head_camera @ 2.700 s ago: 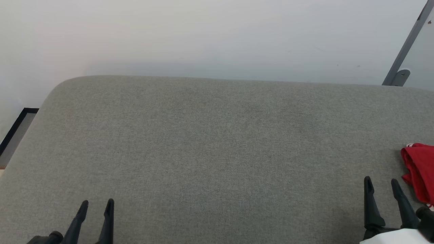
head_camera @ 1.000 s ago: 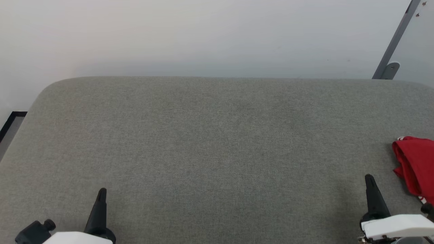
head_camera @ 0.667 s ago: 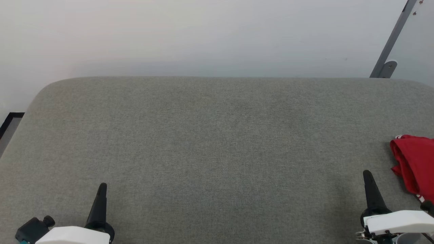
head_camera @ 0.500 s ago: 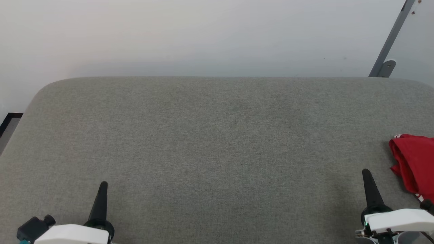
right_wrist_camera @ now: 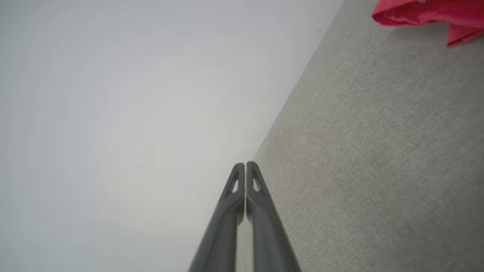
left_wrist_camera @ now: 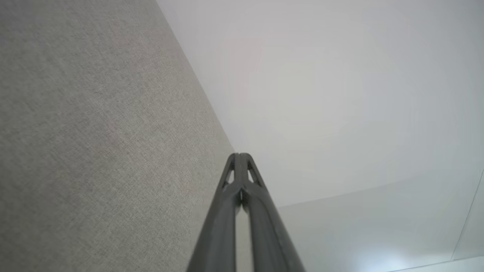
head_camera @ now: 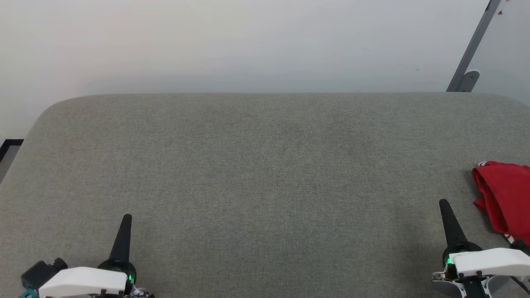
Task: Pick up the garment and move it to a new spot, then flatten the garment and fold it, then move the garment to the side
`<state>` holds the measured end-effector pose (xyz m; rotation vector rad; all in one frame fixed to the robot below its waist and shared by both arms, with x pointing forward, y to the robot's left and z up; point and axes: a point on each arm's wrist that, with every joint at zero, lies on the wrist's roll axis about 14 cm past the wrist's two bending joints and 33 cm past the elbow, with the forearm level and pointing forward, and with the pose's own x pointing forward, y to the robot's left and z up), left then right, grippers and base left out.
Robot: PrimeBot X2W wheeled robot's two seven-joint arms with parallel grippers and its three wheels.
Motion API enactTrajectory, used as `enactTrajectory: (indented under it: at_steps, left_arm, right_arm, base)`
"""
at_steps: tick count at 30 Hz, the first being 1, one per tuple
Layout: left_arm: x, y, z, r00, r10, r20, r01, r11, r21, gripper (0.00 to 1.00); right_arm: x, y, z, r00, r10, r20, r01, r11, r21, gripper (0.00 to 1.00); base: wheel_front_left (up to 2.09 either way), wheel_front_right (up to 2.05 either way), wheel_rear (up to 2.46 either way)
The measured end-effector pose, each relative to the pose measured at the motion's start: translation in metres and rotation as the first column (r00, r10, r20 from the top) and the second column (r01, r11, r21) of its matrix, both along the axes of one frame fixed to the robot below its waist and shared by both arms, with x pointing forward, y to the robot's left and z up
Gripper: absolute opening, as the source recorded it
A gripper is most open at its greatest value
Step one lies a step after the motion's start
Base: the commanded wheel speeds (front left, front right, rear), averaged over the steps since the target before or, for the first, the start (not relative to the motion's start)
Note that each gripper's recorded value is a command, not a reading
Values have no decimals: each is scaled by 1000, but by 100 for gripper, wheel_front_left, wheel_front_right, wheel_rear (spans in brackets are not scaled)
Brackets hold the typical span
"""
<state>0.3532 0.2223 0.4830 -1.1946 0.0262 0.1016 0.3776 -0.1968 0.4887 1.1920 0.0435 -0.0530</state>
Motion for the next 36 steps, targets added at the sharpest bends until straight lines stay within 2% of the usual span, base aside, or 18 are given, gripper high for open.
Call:
enactTrajectory:
  at_steps: [16, 36]
  left_arm:
    - [12, -7, 7, 1000, -8, 28, 12, 991, -133, 0]
    - [25, -16, 15, 998, -22, 60, 38, 961, -272, 0]
  right_arm:
    - [3, -1, 4, 1000, -3, 12, 1, 991, 133, 0]
    - [8, -2, 11, 999, -4, 39, -6, 962, 274, 0]
  base:
    - [0, 0, 0]
    - [0, 0, 0]
